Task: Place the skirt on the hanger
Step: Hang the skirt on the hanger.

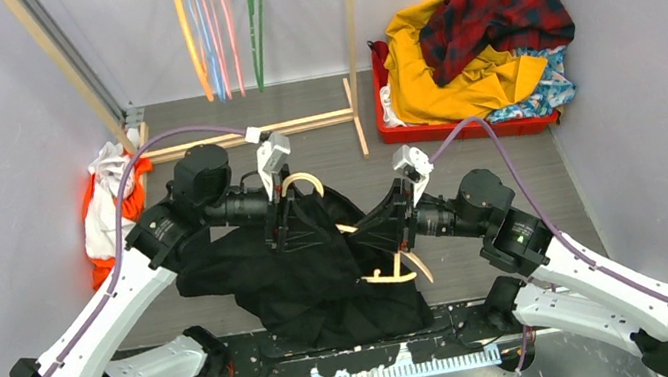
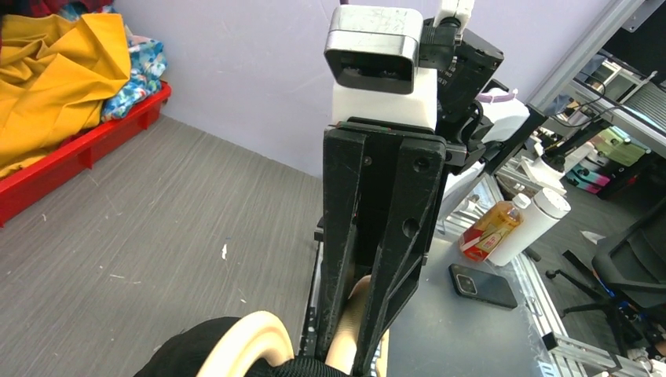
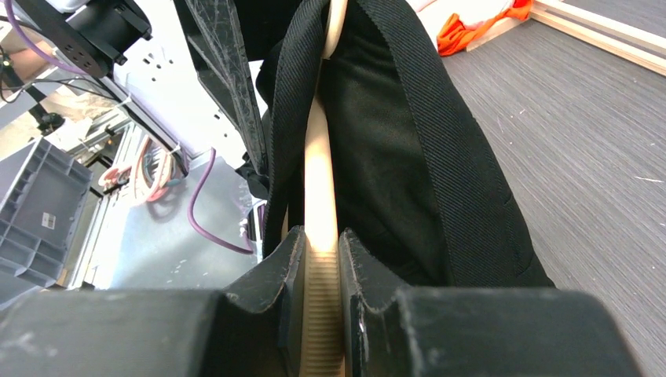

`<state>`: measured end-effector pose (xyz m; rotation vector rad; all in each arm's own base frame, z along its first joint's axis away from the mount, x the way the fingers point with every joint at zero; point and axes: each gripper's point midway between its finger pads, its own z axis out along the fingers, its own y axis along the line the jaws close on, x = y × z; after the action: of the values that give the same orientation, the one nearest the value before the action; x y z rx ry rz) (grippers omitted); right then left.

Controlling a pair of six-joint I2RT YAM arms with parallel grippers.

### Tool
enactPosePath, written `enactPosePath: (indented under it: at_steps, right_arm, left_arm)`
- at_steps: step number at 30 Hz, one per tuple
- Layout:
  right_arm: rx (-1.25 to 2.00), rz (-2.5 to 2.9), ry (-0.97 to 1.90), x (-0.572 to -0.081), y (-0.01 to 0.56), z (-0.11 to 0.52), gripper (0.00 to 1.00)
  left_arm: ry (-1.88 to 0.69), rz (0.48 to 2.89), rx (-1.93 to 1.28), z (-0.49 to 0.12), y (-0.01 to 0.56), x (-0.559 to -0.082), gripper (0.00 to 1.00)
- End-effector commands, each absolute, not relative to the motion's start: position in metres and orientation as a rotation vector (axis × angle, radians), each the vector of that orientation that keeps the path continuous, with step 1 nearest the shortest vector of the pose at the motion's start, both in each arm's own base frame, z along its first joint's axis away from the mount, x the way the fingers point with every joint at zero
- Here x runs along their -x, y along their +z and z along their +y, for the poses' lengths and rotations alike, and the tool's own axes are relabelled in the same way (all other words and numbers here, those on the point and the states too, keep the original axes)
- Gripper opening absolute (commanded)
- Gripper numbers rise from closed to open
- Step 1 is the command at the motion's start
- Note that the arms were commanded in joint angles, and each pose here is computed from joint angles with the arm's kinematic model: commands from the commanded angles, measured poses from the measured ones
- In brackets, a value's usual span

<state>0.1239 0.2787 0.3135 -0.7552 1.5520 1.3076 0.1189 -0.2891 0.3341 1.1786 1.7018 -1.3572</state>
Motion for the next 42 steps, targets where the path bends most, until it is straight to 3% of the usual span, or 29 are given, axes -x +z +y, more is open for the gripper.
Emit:
enactPosePath:
  at_steps: [1, 2, 3, 4, 17, 29, 36, 38, 42]
  right_arm:
    - [0.622, 1.362, 1.297, -0.145, 0.362, 0.28, 0.02]
    - [0.628, 1.356, 1.301, -0.144, 0.363, 0.28, 0.02]
    - [0.636, 1.351, 1.306, -0.142, 0.364, 0.28, 0.02]
    - [0.644, 1.346, 1.311, -0.14, 0.364, 0.28, 0.02]
    - [0.743, 1.255, 1.352, -0.101, 0.374, 0.257, 0.02]
    - [0.776, 1.207, 1.37, -0.073, 0.386, 0.234, 0.02]
    - [0.769, 1.173, 1.387, -0.076, 0.396, 0.239, 0.02]
    - [0.769, 1.167, 1.387, -0.078, 0.398, 0.241, 0.02]
    - [0.766, 1.154, 1.394, -0.08, 0.403, 0.244, 0.02]
  left_arm:
    - [-1.495, 1.565, -1.321, -0.295, 0.349, -0.081, 0.39]
    - [-1.479, 1.582, -1.313, -0.295, 0.345, -0.084, 0.83]
    - [-1.478, 1.591, -1.315, -0.295, 0.343, -0.084, 0.95]
    - [-1.483, 1.595, -1.32, -0.295, 0.342, -0.084, 1.0]
    - [-1.381, 1.611, -1.273, -0.28, 0.362, -0.088, 1.0]
    - [-1.68, 1.553, -1.279, -0.305, 0.382, -0.084, 0.99]
    - [-1.723, 1.509, -1.199, -0.317, 0.388, -0.095, 0.99]
    - [-1.719, 1.516, -1.197, -0.317, 0.386, -0.096, 0.89]
    - [-1.734, 1.522, -1.197, -0.319, 0.385, -0.096, 0.53]
